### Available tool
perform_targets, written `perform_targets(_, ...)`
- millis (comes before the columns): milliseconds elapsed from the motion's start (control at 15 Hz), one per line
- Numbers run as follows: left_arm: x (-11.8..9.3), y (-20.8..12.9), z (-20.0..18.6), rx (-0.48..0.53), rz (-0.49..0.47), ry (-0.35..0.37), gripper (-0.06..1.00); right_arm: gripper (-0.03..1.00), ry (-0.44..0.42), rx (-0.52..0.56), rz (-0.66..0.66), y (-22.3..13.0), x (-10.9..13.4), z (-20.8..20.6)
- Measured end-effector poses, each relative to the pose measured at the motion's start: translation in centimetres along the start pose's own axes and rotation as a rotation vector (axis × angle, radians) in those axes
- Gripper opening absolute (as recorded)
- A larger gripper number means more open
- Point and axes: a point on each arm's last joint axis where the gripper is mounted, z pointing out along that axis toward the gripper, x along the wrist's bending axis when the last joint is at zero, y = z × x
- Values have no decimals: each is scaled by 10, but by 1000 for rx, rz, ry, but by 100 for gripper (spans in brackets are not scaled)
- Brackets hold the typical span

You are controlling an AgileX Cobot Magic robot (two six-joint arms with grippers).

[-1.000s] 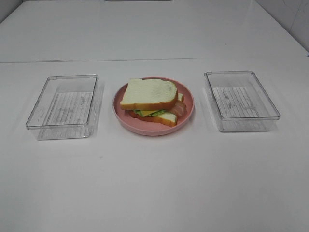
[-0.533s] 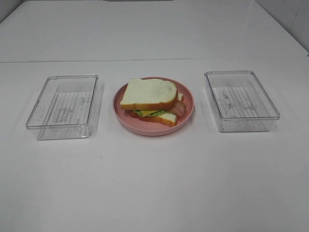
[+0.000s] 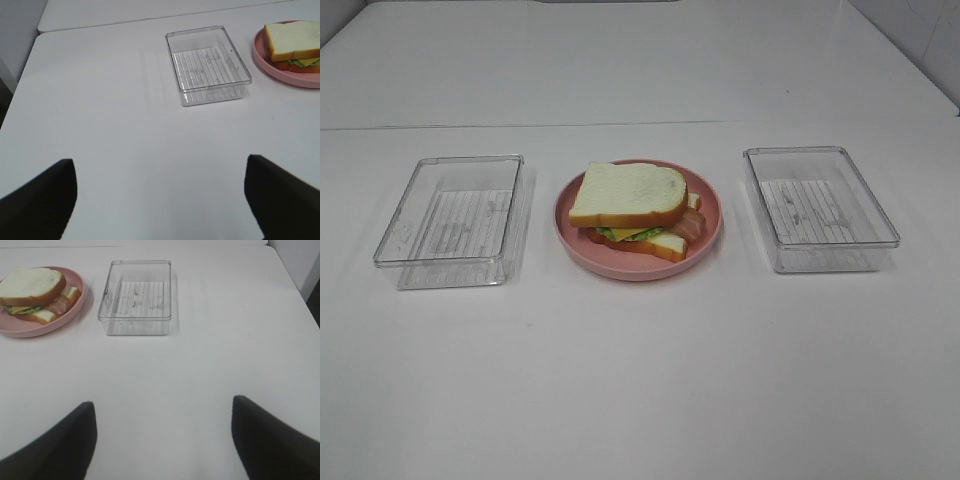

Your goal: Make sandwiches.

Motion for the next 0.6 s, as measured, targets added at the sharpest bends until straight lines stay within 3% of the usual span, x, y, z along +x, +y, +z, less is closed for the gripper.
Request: perform_targets(600,0,0,0,0,0,0,86,71,0,0,0,0,0,0)
